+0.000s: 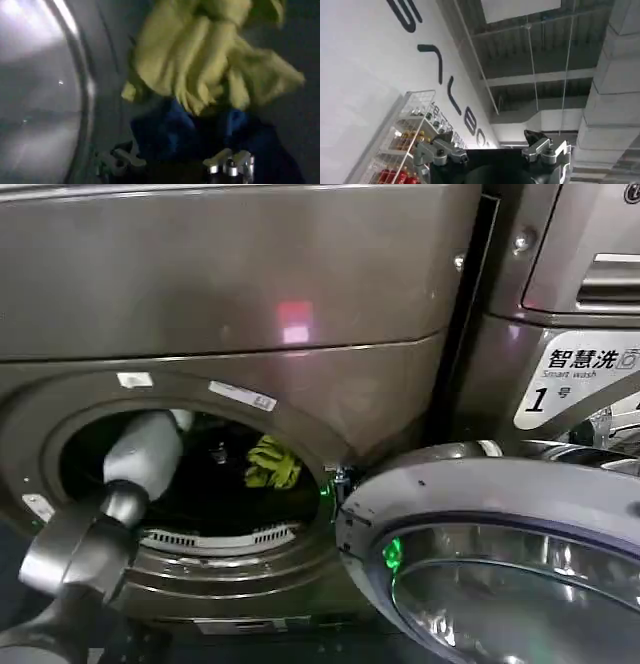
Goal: Grasp the clothes from the dryer.
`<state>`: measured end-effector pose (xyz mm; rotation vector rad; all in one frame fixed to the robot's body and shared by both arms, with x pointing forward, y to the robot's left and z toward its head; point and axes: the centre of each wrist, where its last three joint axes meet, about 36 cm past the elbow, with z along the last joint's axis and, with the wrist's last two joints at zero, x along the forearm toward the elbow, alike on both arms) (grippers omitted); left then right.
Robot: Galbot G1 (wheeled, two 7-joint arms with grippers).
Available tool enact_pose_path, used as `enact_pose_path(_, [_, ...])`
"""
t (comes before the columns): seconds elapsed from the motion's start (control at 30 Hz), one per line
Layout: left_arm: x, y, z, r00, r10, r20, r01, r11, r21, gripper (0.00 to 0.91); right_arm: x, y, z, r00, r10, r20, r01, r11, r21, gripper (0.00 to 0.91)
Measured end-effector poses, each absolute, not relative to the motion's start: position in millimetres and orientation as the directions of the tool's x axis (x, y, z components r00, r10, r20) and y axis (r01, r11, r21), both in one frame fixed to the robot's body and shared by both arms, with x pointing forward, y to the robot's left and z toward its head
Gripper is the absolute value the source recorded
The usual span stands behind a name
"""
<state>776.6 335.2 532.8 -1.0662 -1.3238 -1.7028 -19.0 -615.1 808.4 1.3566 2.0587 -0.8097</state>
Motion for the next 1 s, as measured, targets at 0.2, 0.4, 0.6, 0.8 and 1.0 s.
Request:
enact_pose_path(0.2, [778.7, 332.1, 531.5, -0.339, -0.130, 0.932, 0.921, -0.251, 0.299, 0.410, -19.5, -614.6, 808.6, -0.347, 0.606, -0.716, 0.932, 0.312, -0.187, 0.907])
enact_pose_path(0.4, [777.3, 330.9, 519.7, -0.284, -0.155, 0.946, 0.937, -0.253, 0.240, 0.137, -20.5, -614.2, 808.4, -0.347, 0.607, -0.715, 0.932, 0.310, -0.190, 0.907])
enact_pose_path(0.6, [775.7, 334.0, 513.0, -0.254, -0.146, 0.956, 0.945, -0.247, 0.214, 0.000, -21.3, -615.0, 807.5, -0.346, 0.609, -0.714, 0.932, 0.309, -0.188, 0.907])
enact_pose_path(0.8, [774.9, 335.9, 509.2, -0.247, -0.107, 0.963, 0.948, -0.230, 0.218, 0.000, -22.3, -616.7, 805.3, -0.340, 0.612, -0.714, 0.934, 0.307, -0.182, 0.907])
enact_pose_path(1.0, [778.9, 325.1, 517.0, -0.305, 0.004, 0.952, 0.939, -0.164, 0.301, 0.000, -20.4, -617.6, 801.7, -0.341, 0.615, -0.711, 0.934, 0.310, -0.180, 0.907])
